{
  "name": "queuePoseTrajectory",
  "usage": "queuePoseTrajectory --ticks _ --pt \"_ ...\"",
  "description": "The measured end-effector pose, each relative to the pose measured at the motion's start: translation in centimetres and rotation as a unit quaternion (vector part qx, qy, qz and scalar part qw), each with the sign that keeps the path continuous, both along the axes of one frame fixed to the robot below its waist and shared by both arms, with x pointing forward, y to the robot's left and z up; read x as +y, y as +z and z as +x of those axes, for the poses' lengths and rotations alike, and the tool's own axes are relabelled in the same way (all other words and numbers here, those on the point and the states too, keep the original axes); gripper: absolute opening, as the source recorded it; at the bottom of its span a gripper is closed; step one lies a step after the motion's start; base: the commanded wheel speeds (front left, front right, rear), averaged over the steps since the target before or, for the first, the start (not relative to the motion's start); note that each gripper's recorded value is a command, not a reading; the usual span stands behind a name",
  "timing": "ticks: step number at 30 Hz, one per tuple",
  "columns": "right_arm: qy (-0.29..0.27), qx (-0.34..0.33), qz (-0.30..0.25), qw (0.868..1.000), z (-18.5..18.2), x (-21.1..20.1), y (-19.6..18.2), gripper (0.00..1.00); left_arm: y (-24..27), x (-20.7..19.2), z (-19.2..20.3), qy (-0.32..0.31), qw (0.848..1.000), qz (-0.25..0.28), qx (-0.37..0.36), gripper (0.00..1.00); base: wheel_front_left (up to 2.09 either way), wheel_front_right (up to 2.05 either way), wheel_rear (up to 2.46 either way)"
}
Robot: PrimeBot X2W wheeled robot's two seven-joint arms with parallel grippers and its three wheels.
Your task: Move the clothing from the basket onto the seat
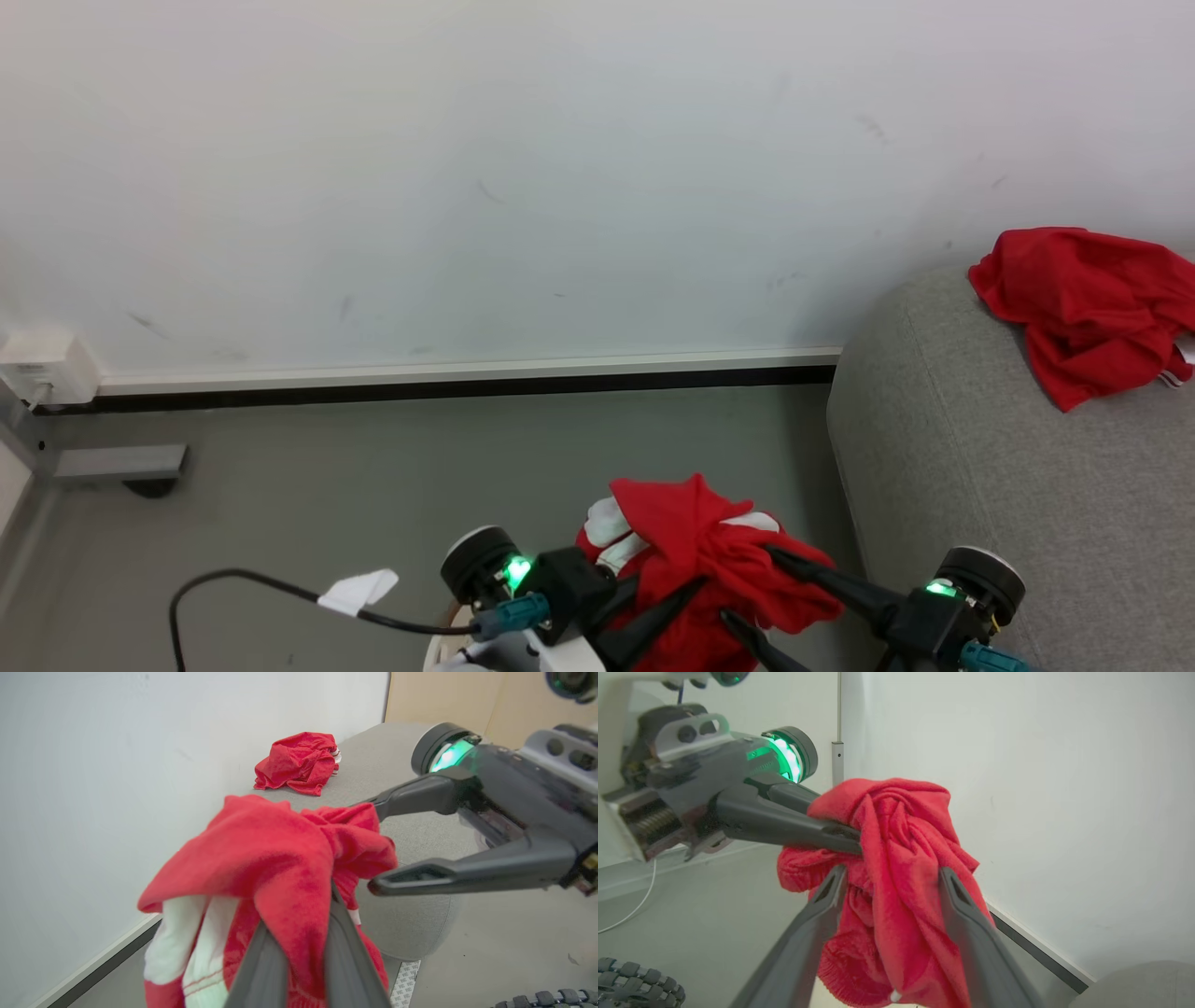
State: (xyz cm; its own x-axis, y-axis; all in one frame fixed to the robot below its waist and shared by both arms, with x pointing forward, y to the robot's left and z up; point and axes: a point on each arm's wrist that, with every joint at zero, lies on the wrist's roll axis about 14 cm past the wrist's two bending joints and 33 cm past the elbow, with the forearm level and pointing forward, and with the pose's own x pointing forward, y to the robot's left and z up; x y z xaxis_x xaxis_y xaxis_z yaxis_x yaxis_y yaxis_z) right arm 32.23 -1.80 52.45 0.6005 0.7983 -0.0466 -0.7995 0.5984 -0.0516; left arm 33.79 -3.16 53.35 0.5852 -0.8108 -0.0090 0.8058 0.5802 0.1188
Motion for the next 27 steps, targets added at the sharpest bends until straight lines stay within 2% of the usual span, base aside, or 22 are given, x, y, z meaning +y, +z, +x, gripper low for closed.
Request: queuePoseTrajectory --ticks 8,12,13,14,15,21,22,23,24,25,26,27 --pt "-0.009 -0.002 -0.016 1.0 0.6 -0.9 -0.6 1.0 0.6 -1.2 -1.4 -0.043 0.999 0.003 0.003 0.0 0.0 0.0 0.0" --pt "-0.004 0.007 -0.015 1.0 0.2 -0.6 -0.9 1.0 1.1 -1.7 -2.4 -0.061 0.998 -0.013 0.011 0.0 0.0 0.0 0.0" --pt "-0.007 0.01 -0.013 1.0 0.2 -0.6 -1.0 0.47 1.2 -1.8 -2.6 -0.063 0.998 -0.014 0.012 0.0 0.0 0.0 0.0" --pt "-0.009 0.013 -0.01 1.0 0.2 -0.7 -1.0 0.27 1.3 -1.8 -2.7 -0.065 0.998 -0.016 0.011 0.0 0.0 0.0 0.0" --pt "-0.01 0.018 -0.006 1.0 0.2 -0.7 -1.1 0.0 1.3 -1.8 -2.7 -0.065 0.998 -0.019 0.013 0.0 0.0 0.0 0.0" --pt "-0.033 0.052 0.031 0.998 0.5 -1.0 -1.3 0.0 1.2 -1.6 -2.5 -0.057 0.997 -0.038 0.027 0.0 0.0 0.0 0.0" --pt "-0.037 0.056 0.037 0.997 0.6 -1.1 -1.3 0.0 1.0 -1.5 -2.4 -0.053 0.997 -0.038 0.029 0.04 0.0 0.0 0.0" --pt "-0.042 0.061 0.043 0.996 0.7 -1.3 -1.4 0.0 0.7 -1.4 -2.3 -0.051 0.997 -0.039 0.032 0.45 0.0 0.0 0.0" --pt "-0.049 0.064 0.05 0.995 0.9 -1.6 -1.3 0.0 0.4 -1.4 -2.3 -0.049 0.997 -0.04 0.036 0.92 0.0 0.0 0.0" --pt "-0.06 0.066 0.054 0.995 1.3 -2.2 -1.3 0.0 0.0 -1.2 -2.1 -0.045 0.998 -0.037 0.04 0.92 0.0 0.0 0.0" --pt "-0.07 0.067 0.058 0.994 1.6 -2.9 -1.2 0.0 -0.3 -1.1 -2.0 -0.041 0.998 -0.036 0.043 1.0 0.0 0.0 0.0" --pt "-0.079 0.068 0.062 0.993 1.8 -3.4 -1.2 0.0 -0.5 -1.0 -1.8 -0.038 0.998 -0.037 0.045 1.0 0.0 0.0 0.0"
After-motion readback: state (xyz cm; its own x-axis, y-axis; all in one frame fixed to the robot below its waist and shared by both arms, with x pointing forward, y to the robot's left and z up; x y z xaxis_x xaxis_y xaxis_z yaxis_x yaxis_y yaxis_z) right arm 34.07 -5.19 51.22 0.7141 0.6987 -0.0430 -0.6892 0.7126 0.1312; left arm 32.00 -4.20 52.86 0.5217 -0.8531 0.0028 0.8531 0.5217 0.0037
